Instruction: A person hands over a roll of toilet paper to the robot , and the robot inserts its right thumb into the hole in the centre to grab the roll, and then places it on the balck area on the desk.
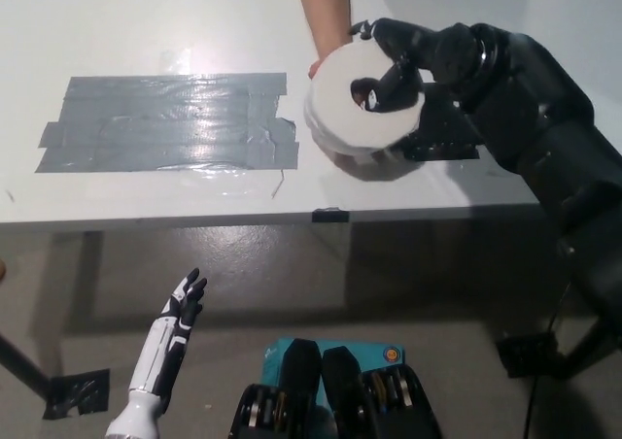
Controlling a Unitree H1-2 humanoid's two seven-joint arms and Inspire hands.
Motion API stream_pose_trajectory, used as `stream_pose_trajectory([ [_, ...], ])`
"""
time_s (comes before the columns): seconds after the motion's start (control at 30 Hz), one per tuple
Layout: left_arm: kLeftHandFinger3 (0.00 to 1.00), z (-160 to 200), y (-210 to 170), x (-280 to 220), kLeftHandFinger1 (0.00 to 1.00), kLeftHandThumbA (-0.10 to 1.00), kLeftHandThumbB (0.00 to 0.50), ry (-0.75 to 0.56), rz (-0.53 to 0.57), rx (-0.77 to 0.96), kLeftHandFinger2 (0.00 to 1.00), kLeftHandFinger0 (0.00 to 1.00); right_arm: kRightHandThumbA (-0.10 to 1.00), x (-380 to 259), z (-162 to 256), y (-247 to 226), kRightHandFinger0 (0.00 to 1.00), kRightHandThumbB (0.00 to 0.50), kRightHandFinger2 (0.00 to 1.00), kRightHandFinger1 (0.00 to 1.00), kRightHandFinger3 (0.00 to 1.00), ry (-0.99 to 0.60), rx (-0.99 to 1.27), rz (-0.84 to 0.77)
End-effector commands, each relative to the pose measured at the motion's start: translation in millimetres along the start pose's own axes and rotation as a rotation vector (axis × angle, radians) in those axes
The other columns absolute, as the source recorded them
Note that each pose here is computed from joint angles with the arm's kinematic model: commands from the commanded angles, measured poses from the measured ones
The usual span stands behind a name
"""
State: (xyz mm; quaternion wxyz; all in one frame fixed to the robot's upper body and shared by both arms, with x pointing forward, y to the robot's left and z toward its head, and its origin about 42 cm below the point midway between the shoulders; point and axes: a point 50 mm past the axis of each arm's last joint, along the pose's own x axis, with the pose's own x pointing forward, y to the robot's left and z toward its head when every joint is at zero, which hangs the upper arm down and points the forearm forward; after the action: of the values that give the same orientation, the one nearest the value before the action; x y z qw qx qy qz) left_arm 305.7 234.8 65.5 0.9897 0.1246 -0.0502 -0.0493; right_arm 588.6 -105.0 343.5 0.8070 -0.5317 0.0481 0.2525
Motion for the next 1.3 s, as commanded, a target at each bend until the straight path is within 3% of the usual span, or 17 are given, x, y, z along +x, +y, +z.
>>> stream_pose_trajectory([
  [0.0,1.00,13.9,1.2,8.1,1.00,1.00,0.191,-0.061,0.006,0.020,1.00,1.00,0.75,-0.9,33.2,-18.4,1.00,0.367,1.00,1.00,1.00,-0.047,-0.071,-0.048],
  [0.03,1.00,14.4,1.1,8.9,1.00,1.00,0.191,-0.064,0.004,0.018,1.00,1.00,0.73,-0.6,34.2,-18.7,1.00,0.362,1.00,1.00,1.00,-0.043,-0.094,-0.055],
  [0.1,1.00,15.3,1.3,9.2,1.00,1.00,0.190,-0.067,0.002,0.019,1.00,1.00,0.50,0.6,33.9,-16.9,0.97,0.288,1.00,1.00,1.00,-0.039,-0.132,-0.077],
  [0.17,1.00,16.3,1.0,10.3,1.00,1.00,0.186,-0.075,0.001,0.017,1.00,1.00,0.01,2.6,30.5,-12.7,0.75,0.244,0.89,0.83,0.95,-0.018,-0.174,-0.117],
  [0.2,1.00,16.7,0.0,10.9,1.00,1.00,0.186,-0.077,-0.001,0.018,1.00,1.00,-0.08,2.6,28.8,-12.7,0.73,0.236,0.88,0.82,0.93,-0.014,-0.181,-0.124],
  [0.27,1.00,17.0,-0.4,11.1,1.00,1.00,0.184,-0.082,-0.004,0.017,1.00,1.00,-0.10,4.6,20.9,-5.8,0.22,0.235,0.54,0.42,0.69,0.008,-0.254,-0.162],
  [0.3,1.00,18.4,-0.4,11.6,1.00,1.00,0.199,-0.080,-0.007,0.025,1.00,1.00,-0.10,5.3,14.7,-2.2,0.15,0.232,0.51,0.34,0.66,0.027,-0.305,-0.173],
  [0.47,1.00,19.7,0.2,13.9,1.00,1.00,0.199,-0.084,-0.009,0.025,1.00,1.00,-0.10,6.2,-1.4,4.3,0.13,0.224,0.51,0.37,0.58,0.077,-0.368,-0.178],
  [0.5,1.00,19.6,0.0,13.9,1.00,1.00,0.184,-0.087,-0.008,0.030,1.00,1.00,-0.10,6.2,-6.4,5.9,0.29,0.221,0.61,0.51,0.61,0.093,-0.375,-0.175],
  [0.57,1.00,21.4,1.8,18.2,1.00,1.00,0.176,-0.099,-0.010,0.029,1.00,1.00,-0.10,4.7,-12.2,2.6,0.33,0.210,0.58,0.53,0.60,0.094,-0.378,-0.189],
  [0.73,1.00,22.0,1.8,22.4,1.00,1.00,0.176,-0.106,-0.011,0.021,1.00,1.00,-0.10,2.2,-21.1,-1.4,0.10,0.195,0.45,0.37,0.40,0.066,-0.316,-0.233],
  [0.77,1.00,21.9,1.9,22.5,1.00,1.00,0.181,-0.106,-0.011,0.020,1.00,1.00,-0.10,1.8,-22.4,-2.0,0.04,0.181,0.55,0.39,0.38,0.058,-0.281,-0.239],
  [0.83,1.00,21.3,2.3,22.7,1.00,1.00,0.182,-0.107,-0.013,0.026,1.00,1.00,-0.10,0.9,-25.2,-3.7,0.00,0.176,0.75,0.44,0.39,0.042,-0.184,-0.248],
  [0.87,1.00,21.6,3.1,24.7,1.00,1.00,0.184,-0.108,-0.013,0.027,1.00,1.00,-0.10,-0.5,-27.6,-7.1,0.00,0.177,1.00,0.55,0.47,0.021,-0.081,-0.258],
  [0.93,1.00,21.6,3.5,25.6,1.00,1.00,0.186,-0.107,-0.011,0.028,1.00,1.00,-0.10,-2.0,-30.9,-10.7,0.03,0.183,1.00,0.68,0.52,0.003,0.097,-0.264],
  [1.1,1.00,23.8,3.0,30.6,1.00,1.00,0.188,-0.114,-0.012,0.036,1.00,1.00,-0.10,-9.1,-36.3,-30.8,0.08,0.205,0.84,0.53,0.76,-0.067,0.599,-0.265],
  [1.27,1.00,24.4,2.2,29.7,1.00,1.00,0.177,-0.110,-0.017,0.027,1.00,1.00,-0.10,-13.7,-42.5,-39.8,0.00,0.148,0.99,0.47,1.00,-0.156,1.038,-0.219],
])
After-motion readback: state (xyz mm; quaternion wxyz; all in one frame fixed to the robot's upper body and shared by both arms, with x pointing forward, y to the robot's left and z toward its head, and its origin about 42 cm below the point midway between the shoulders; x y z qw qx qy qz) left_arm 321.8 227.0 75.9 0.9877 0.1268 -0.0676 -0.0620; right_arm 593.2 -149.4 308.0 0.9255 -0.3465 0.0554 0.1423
